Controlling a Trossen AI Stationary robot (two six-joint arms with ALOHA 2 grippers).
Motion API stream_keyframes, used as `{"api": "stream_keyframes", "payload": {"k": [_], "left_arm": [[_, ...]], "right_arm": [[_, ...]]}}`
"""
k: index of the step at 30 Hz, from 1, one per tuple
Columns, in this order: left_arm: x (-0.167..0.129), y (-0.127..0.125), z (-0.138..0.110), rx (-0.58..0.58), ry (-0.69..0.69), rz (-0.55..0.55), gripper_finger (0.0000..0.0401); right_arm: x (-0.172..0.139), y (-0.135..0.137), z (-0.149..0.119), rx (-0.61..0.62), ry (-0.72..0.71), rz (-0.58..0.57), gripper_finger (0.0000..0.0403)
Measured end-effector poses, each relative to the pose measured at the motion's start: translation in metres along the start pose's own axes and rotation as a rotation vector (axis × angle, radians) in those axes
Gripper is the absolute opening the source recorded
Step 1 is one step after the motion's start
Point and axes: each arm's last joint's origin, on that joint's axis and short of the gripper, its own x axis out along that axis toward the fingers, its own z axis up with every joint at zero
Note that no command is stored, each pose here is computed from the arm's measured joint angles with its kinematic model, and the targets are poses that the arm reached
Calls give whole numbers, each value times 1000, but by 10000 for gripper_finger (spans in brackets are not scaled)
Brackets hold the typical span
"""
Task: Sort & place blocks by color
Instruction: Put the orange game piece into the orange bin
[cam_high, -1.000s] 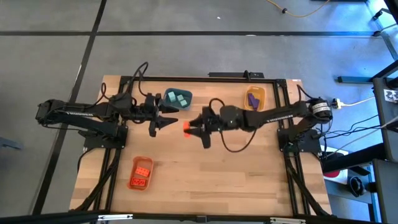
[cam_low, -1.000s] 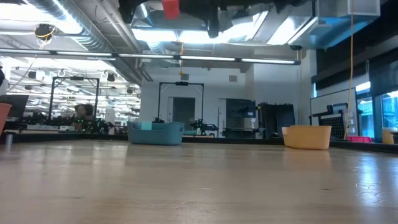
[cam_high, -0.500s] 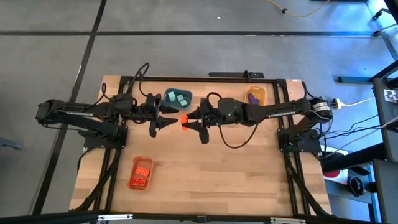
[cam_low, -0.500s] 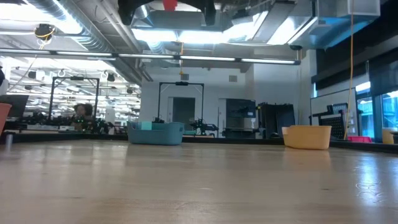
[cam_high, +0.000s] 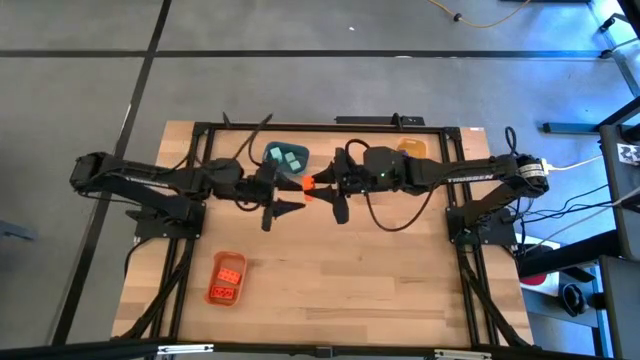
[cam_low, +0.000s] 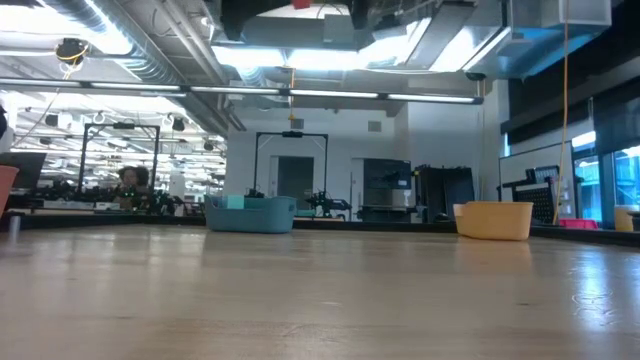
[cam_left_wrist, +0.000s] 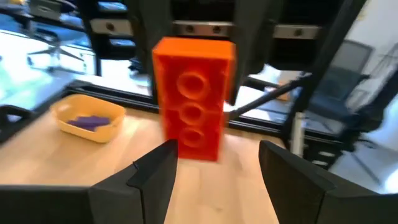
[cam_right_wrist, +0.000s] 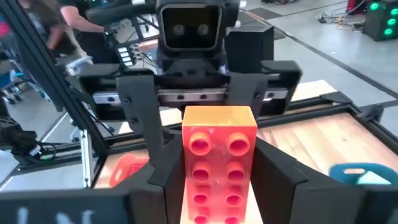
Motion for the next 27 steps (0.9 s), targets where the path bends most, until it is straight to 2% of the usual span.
{"api": "stream_keyframes", "payload": {"k": [5, 11, 20, 27], "left_arm": [[15, 2, 4, 14, -7, 107, 218], [21, 4, 2, 22, -3, 146, 218], [9, 3, 11, 88, -33, 156, 218], [4, 4, 19, 107, -92, 206, 218]], "right_arm": [[-5, -1, 3, 1, -2, -19, 142], [-5, 0, 2, 16, -4, -13, 142], [-16, 3, 8, 16, 7, -19, 142], [-25, 5, 16, 8, -24, -11, 142]]}}
